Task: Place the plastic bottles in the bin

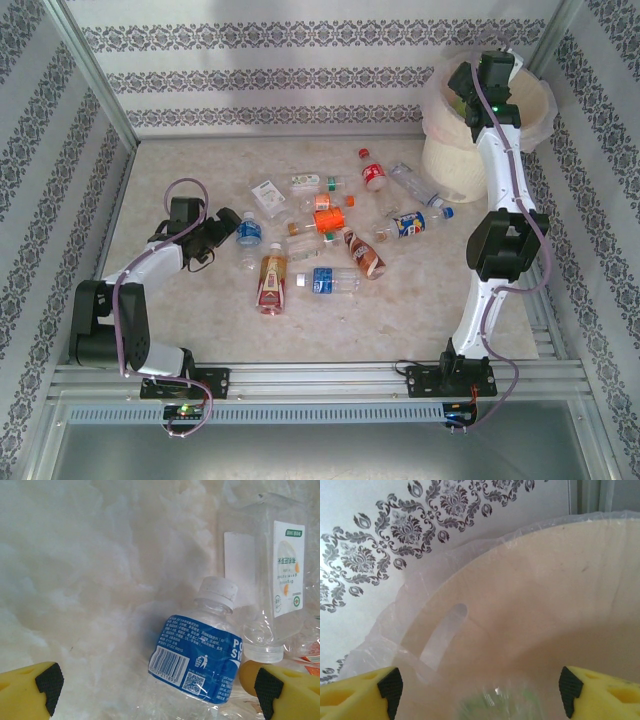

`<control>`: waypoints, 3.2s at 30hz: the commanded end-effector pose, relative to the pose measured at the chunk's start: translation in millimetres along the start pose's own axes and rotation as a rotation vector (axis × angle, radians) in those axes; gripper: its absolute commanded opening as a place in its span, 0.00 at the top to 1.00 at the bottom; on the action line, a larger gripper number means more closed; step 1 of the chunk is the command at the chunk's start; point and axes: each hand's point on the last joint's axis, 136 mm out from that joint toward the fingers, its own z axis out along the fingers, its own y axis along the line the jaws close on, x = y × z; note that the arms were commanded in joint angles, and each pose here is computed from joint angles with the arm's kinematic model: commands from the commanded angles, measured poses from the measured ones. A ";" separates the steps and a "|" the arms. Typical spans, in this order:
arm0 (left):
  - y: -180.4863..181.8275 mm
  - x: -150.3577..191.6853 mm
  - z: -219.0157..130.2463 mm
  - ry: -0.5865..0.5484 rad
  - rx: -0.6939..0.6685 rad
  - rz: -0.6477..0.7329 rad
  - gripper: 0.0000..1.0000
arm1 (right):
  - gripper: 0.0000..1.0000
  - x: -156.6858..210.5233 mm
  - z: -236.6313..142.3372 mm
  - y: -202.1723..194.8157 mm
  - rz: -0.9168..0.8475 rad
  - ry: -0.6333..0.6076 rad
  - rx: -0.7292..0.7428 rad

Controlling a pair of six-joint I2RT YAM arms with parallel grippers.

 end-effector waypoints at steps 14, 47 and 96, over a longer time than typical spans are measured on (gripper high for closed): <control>40.5 8.1 -35.0 -0.005 -0.258 -0.015 0.00 | 0.02 -13.2 -130.1 52.6 -0.167 -0.032 -0.308; -17.9 178.6 -64.6 0.149 -0.182 0.667 0.00 | 0.02 202.2 -216.1 7.7 -0.077 0.197 -0.348; -277.5 148.8 -107.8 -0.134 0.598 1.116 0.40 | 0.02 174.3 -314.0 114.4 0.128 0.437 -0.962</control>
